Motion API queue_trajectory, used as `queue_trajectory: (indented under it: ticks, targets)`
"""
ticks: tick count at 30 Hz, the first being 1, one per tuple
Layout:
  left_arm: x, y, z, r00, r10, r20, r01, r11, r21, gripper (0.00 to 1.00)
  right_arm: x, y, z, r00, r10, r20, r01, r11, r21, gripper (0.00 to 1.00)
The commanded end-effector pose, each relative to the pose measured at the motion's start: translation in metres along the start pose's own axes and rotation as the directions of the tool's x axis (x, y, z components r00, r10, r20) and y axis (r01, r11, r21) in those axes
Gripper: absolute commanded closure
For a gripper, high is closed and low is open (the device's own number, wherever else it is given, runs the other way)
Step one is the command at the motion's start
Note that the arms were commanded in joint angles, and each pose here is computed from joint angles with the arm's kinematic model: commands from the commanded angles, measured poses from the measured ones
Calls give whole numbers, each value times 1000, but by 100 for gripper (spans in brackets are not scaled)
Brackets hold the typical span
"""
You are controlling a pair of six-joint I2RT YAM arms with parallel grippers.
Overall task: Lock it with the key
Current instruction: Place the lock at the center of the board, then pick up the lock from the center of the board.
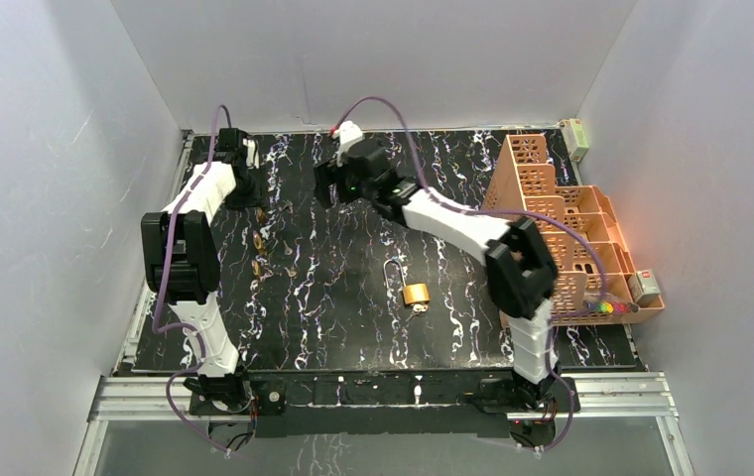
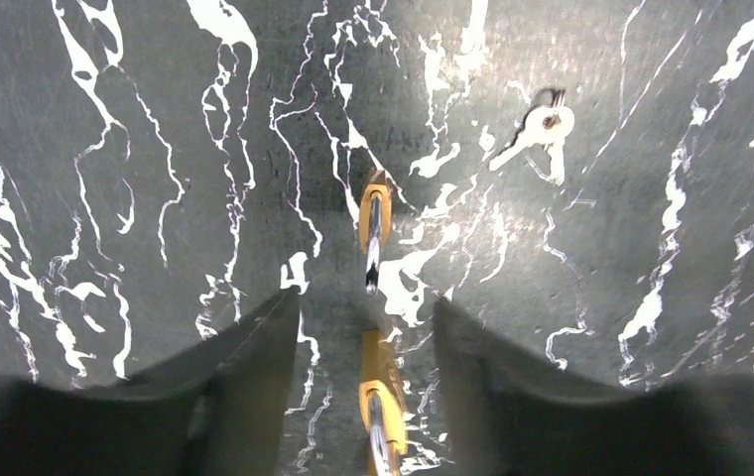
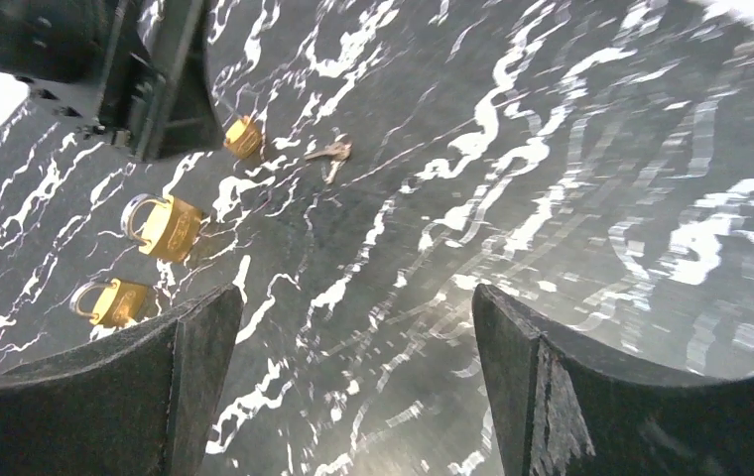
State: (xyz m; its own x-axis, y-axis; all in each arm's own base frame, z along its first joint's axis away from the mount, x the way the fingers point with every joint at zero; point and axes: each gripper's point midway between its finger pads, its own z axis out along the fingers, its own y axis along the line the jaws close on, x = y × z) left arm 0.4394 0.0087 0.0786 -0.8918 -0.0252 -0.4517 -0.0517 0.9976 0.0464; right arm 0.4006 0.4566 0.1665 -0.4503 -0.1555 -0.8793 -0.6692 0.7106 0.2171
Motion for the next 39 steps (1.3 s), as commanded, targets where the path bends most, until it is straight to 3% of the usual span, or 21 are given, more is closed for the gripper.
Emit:
queue_trajectory:
  ticks: [1,3,8,14,20,25,31,39]
  targets:
    - [-21,0,-25,999,-3,51,2,1000,15,37,-35,-13,-79,995,-80,60,74,993,97,6]
    - [-28,-3,-32,997,-8,72,6,999,32,32,-8,-25,-109,998,-58,0,57,987,150,5]
    - [-51,-8,-59,988,-15,157,4,998,69,4,86,-53,-190,984,121,-132,-61,920,387,2]
    - [-77,-24,-102,955,-49,293,8,990,142,2,155,-53,-242,947,220,-234,-74,858,509,1]
    - [-91,-42,-141,926,-63,373,-18,978,210,2,191,-62,-243,916,255,-310,-17,796,605,1]
    - [-90,-47,-157,920,-48,390,-49,971,236,2,210,-43,-215,907,264,-328,-74,866,494,1]
    - [-87,-52,-161,916,-44,398,-68,963,262,2,223,-40,-199,892,255,-374,-72,895,441,5]
    - [-83,-54,-161,917,-38,397,-79,959,273,2,246,-44,-195,865,291,-408,-79,884,461,13]
